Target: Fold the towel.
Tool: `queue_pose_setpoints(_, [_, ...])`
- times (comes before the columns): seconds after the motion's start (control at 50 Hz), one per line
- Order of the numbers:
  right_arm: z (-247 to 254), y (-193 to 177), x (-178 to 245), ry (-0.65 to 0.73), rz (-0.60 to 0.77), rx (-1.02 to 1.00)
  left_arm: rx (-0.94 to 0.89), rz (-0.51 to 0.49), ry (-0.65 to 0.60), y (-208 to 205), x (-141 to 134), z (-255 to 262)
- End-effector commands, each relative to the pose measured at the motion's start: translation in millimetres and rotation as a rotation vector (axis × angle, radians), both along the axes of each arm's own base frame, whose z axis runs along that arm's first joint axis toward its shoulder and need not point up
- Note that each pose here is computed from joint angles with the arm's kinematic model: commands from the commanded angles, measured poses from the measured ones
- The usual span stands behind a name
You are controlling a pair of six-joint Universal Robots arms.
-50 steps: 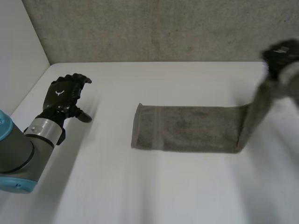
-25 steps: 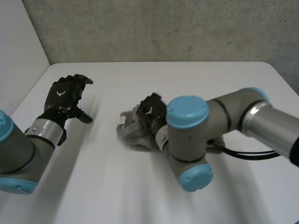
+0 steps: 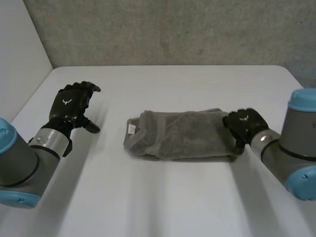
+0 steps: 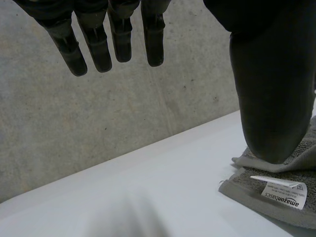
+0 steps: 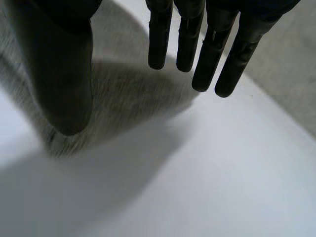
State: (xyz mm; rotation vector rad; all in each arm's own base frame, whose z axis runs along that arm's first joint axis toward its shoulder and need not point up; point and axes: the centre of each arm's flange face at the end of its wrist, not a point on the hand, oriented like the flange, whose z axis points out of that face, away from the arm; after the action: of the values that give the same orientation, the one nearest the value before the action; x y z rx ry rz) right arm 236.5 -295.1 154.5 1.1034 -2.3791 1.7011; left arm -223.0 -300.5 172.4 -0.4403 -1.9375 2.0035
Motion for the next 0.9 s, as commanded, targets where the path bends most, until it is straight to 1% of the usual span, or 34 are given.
queue_pose_setpoints(0.02, [-17.2,-5.0,-8.0,-0.015,-0.01,0.046,0.004,-0.009,-0.001,2.2,-2.6,-1.1])
queue_pose_setpoints(0.24, [-25.6,-5.6,-4.8,-0.093,-0.042,0.1,-0.001,-0.007,0.0,2.3,-2.0,0.6])
queue_pose_setpoints(0.42, [-22.1,-6.9,-1.9,-0.179,-0.072,0.115,-0.001,-0.009,0.0,2.7,-2.5,0.6])
queue_pose_setpoints(0.48, [-21.3,-6.4,-1.5,-0.186,-0.074,0.115,-0.002,-0.009,0.001,2.7,-2.5,1.1])
queue_pose_setpoints(0.6, [-9.9,-6.6,0.7,-0.214,-0.054,0.096,-0.001,-0.013,0.0,3.9,-3.4,1.1])
queue_pose_setpoints(0.64, [1.8,-9.1,2.9,-0.219,-0.027,0.064,-0.001,-0.026,0.0,6.7,-7.0,1.1])
queue_pose_setpoints(0.72, [20.1,-16.9,6.8,-0.237,-0.016,0.007,-0.002,-0.033,0.001,8.5,-9.3,1.6])
queue_pose_setpoints(0.76, [30.1,-18.4,11.9,-0.245,-0.001,-0.018,-0.005,-0.033,0.001,8.6,-9.2,2.6])
queue_pose_setpoints(0.8, [48.8,-7.8,39.2,-0.259,0.081,-0.044,-0.013,-0.035,0.003,9.1,-9.6,5.2])
queue_pose_setpoints(0.82, [48.9,-7.8,39.4,-0.259,0.081,-0.044,-0.013,-0.035,0.003,9.1,-9.6,5.2])
queue_pose_setpoints(0.84, [59.0,1.1,58.3,-0.269,0.136,-0.058,-0.019,-0.036,0.004,9.3,-10.1,7.2])
queue_pose_setpoints(0.86, [59.1,1.2,58.5,-0.269,0.137,-0.058,-0.019,-0.036,0.005,9.3,-10.1,7.2])
queue_pose_setpoints(0.9, [68.1,19.3,95.0,-0.284,0.23,-0.066,-0.028,-0.041,0.007,10.6,-11.4,10.3])
